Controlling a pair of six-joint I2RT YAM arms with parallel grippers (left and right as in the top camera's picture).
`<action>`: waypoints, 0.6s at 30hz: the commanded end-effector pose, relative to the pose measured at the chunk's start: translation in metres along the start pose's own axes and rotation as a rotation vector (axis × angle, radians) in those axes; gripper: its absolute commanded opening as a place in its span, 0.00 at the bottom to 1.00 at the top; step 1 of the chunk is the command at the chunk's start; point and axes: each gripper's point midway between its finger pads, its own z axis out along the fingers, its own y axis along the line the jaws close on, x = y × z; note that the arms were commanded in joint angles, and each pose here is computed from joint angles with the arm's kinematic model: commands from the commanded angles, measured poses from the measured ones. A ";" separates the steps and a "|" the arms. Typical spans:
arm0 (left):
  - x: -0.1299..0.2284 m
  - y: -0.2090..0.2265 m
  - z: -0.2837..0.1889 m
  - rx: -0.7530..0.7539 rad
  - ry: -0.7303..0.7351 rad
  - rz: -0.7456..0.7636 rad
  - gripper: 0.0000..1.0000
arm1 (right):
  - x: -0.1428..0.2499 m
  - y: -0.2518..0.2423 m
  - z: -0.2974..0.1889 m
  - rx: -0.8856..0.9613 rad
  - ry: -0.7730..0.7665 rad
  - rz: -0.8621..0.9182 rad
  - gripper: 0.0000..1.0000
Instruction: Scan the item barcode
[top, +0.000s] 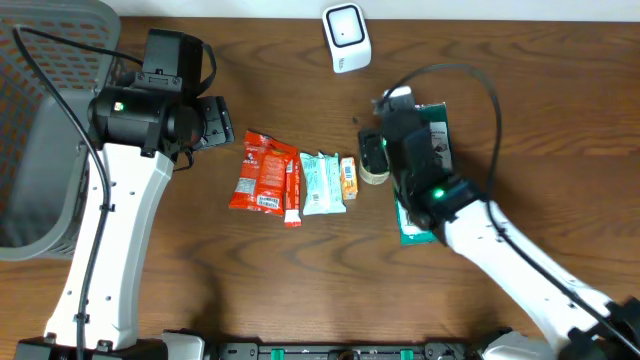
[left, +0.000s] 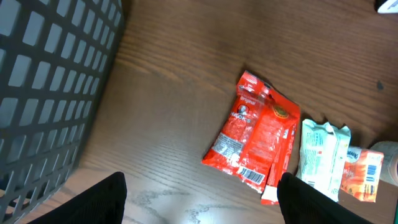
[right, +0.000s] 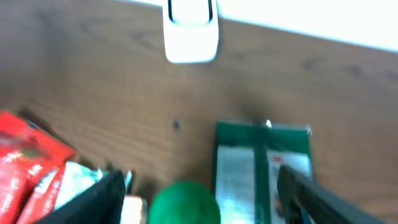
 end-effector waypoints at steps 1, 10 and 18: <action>0.002 0.004 0.002 -0.017 0.007 -0.013 0.78 | -0.051 0.001 -0.027 -0.066 -0.013 0.011 0.73; 0.003 0.003 0.002 -0.017 0.007 -0.013 0.78 | -0.033 -0.010 -0.044 -0.243 0.391 -0.004 0.84; 0.003 0.003 0.002 -0.017 0.007 -0.012 0.78 | 0.054 0.010 0.011 -0.335 0.725 -0.064 0.99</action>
